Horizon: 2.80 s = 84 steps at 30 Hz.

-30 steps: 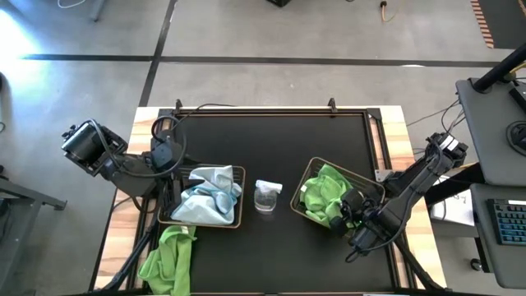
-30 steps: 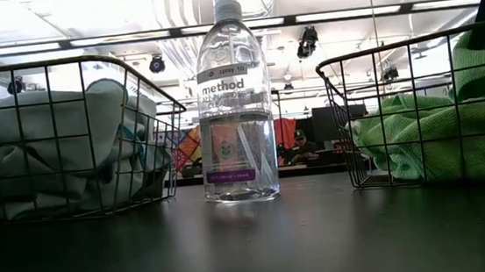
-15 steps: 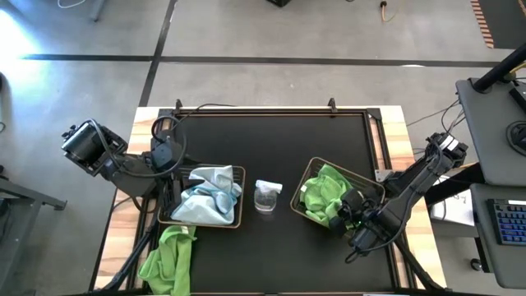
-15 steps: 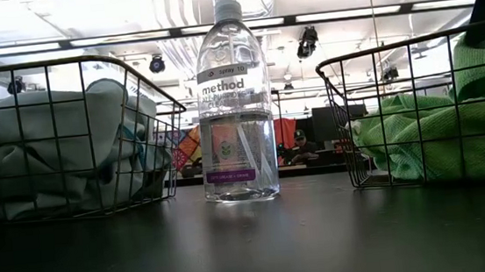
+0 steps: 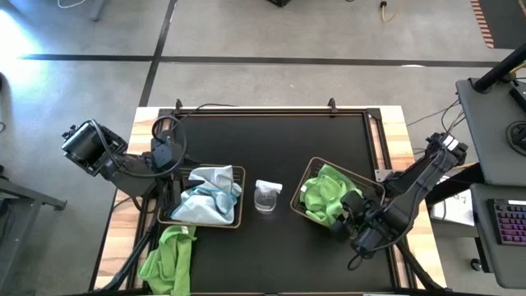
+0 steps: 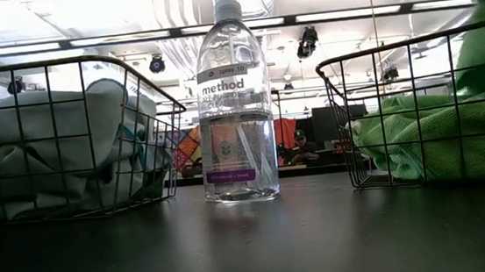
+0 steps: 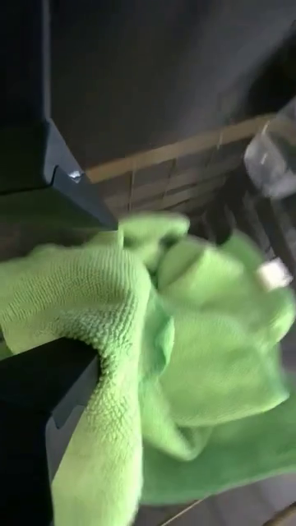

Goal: Sort microfiber towel by color & place in baskets
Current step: Put the green microfiber towel into the right wire basket

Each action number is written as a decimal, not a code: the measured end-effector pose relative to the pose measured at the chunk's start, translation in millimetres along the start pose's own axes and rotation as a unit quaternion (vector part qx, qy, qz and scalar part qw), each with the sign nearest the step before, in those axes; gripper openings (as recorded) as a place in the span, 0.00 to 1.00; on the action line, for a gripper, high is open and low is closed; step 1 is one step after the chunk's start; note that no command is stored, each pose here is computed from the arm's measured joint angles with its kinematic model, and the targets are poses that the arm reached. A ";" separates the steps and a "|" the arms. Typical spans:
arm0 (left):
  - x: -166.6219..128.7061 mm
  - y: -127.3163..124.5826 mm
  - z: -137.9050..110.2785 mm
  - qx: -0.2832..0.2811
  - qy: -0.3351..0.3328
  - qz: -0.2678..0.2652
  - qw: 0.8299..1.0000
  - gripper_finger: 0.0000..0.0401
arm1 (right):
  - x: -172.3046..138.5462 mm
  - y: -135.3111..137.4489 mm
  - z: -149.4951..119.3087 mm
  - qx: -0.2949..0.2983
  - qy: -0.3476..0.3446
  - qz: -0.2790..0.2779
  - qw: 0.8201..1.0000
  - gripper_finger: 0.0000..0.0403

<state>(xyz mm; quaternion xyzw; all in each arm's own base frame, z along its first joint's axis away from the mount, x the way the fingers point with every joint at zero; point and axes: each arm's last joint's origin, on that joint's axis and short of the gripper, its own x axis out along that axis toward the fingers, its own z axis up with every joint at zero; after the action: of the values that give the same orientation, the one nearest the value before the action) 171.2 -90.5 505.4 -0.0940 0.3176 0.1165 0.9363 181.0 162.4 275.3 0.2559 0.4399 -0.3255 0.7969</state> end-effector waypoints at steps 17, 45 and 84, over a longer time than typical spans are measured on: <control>0.3 -0.3 -0.1 -0.001 0.002 -0.001 1.000 0.57 | -55.0 13.3 42.0 -0.047 -0.051 0.060 0.996 0.50; 0.7 -1.0 -1.0 0.002 0.011 -0.008 1.000 0.57 | -61.2 50.8 66.4 -0.141 -0.282 0.119 0.942 0.50; 1.9 -132.5 -198.2 0.117 0.194 -0.234 0.946 0.57 | -48.1 51.1 88.7 -0.227 -0.269 0.086 0.932 0.50</control>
<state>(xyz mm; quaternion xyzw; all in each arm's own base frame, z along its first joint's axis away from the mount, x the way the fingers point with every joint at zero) 95.9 -266.3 363.1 -0.0762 0.4739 -0.1639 0.8619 247.2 148.6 366.0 0.0083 0.2472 -0.2037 0.9473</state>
